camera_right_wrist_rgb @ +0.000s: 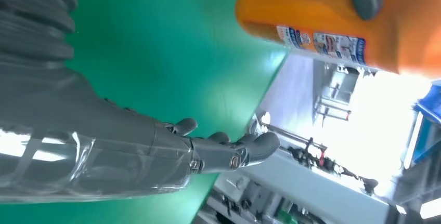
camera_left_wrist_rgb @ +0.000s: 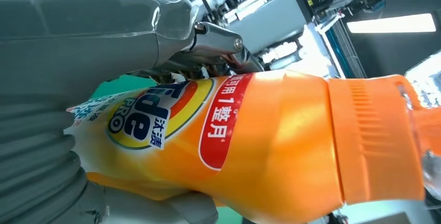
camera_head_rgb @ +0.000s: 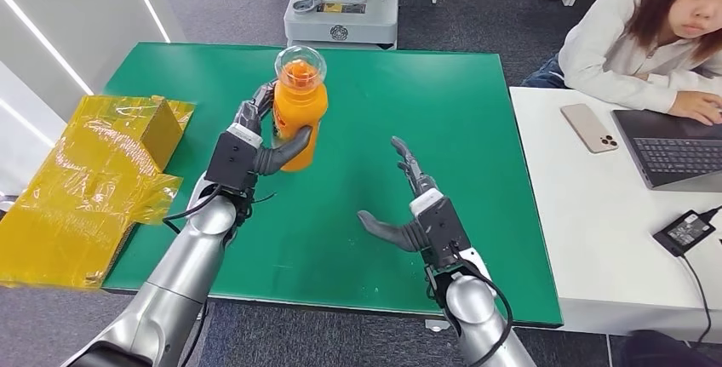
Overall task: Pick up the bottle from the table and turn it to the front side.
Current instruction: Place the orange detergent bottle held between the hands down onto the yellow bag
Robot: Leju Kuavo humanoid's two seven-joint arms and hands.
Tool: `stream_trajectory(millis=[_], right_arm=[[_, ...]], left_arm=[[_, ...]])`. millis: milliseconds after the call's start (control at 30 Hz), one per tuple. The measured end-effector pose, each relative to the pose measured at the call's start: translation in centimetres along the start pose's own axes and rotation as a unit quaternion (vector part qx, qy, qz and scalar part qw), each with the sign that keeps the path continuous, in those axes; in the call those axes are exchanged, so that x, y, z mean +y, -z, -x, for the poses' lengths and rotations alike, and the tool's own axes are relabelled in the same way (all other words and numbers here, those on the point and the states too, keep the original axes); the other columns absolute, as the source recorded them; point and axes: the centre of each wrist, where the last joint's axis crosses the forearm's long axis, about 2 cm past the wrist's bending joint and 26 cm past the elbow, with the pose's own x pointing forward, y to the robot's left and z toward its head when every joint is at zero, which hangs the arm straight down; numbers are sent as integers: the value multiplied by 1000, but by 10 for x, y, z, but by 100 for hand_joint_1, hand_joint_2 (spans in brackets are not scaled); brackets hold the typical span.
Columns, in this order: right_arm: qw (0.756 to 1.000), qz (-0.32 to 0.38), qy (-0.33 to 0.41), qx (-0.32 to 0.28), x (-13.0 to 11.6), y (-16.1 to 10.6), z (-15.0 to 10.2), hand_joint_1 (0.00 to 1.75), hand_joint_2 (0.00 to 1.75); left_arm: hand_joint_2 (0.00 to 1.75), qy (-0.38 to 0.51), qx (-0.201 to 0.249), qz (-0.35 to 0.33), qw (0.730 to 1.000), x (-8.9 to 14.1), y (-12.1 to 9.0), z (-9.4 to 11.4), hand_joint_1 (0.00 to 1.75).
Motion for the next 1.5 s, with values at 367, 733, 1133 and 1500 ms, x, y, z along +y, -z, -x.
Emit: stream_trajectory(millis=[367, 733, 1133, 1500], right_arm=[[998, -14, -24, -54, 9, -19, -31, 0, 175], [997, -14, -41, -60, 4, -31, -35, 0, 175], [998, -17, -44, -46, 4, -48, -25, 0, 175], [999, -13, -37, -30, 4, -55, -20, 0, 175]], left_arm=[[175, 336, -26, -40, 941, 40, -7, 12, 175], [175, 626, 42, -24, 778, 89, -39, 43, 175], [175, 728, 204, 68, 650, 145, -104, 82, 175], [175, 729, 261, 184, 606, 170, -136, 94, 175]])
